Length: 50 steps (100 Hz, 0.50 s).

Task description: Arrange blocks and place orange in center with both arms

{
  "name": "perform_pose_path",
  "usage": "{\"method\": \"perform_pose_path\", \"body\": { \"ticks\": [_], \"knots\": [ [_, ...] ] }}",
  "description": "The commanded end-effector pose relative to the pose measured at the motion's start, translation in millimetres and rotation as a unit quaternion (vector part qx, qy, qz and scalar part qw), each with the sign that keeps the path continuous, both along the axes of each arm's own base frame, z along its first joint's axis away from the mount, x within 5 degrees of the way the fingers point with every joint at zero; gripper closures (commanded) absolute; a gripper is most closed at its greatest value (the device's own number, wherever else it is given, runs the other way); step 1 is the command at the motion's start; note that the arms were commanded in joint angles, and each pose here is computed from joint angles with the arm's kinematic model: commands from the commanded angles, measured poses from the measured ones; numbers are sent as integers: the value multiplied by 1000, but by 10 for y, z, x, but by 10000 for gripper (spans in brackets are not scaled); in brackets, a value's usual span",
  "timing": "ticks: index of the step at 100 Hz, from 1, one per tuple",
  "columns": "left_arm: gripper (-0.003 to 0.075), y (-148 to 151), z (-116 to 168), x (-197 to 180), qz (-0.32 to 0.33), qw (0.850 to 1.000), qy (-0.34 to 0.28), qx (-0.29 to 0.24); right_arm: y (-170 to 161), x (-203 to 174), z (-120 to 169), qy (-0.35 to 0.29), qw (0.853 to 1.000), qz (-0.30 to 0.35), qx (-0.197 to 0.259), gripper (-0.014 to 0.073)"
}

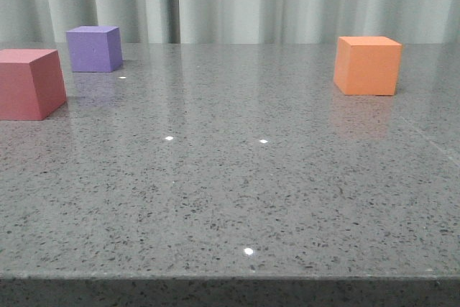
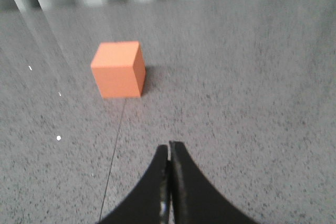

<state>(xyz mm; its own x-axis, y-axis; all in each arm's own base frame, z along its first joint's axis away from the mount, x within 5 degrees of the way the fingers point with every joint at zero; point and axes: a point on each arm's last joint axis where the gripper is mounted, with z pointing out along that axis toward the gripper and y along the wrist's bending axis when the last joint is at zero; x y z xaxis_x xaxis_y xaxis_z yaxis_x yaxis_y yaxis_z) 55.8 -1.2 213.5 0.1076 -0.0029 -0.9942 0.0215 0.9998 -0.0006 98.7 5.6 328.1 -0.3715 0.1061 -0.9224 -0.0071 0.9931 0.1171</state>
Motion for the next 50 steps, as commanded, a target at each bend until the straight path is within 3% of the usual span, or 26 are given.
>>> {"method": "perform_pose_path", "body": {
  "ticks": [1,14,31,41,50],
  "knots": [
    [741,-4,-52,-15,-3,999,-35,-6,13,216,239,22,1000,-2,2,663],
    [741,-4,-52,-15,-3,999,-35,-6,40,479,278,78,997,-1,6,663],
    [741,-4,-52,-15,-3,999,-35,-6,54,687,123,142,990,-2,2,637],
    [741,-4,-52,-15,-3,999,-35,-6,57,733,37,180,984,-2,-1,506],
    [741,-4,-52,-15,-3,999,-35,-6,58,749,-5,198,980,-3,-2,305]
  ]
}}
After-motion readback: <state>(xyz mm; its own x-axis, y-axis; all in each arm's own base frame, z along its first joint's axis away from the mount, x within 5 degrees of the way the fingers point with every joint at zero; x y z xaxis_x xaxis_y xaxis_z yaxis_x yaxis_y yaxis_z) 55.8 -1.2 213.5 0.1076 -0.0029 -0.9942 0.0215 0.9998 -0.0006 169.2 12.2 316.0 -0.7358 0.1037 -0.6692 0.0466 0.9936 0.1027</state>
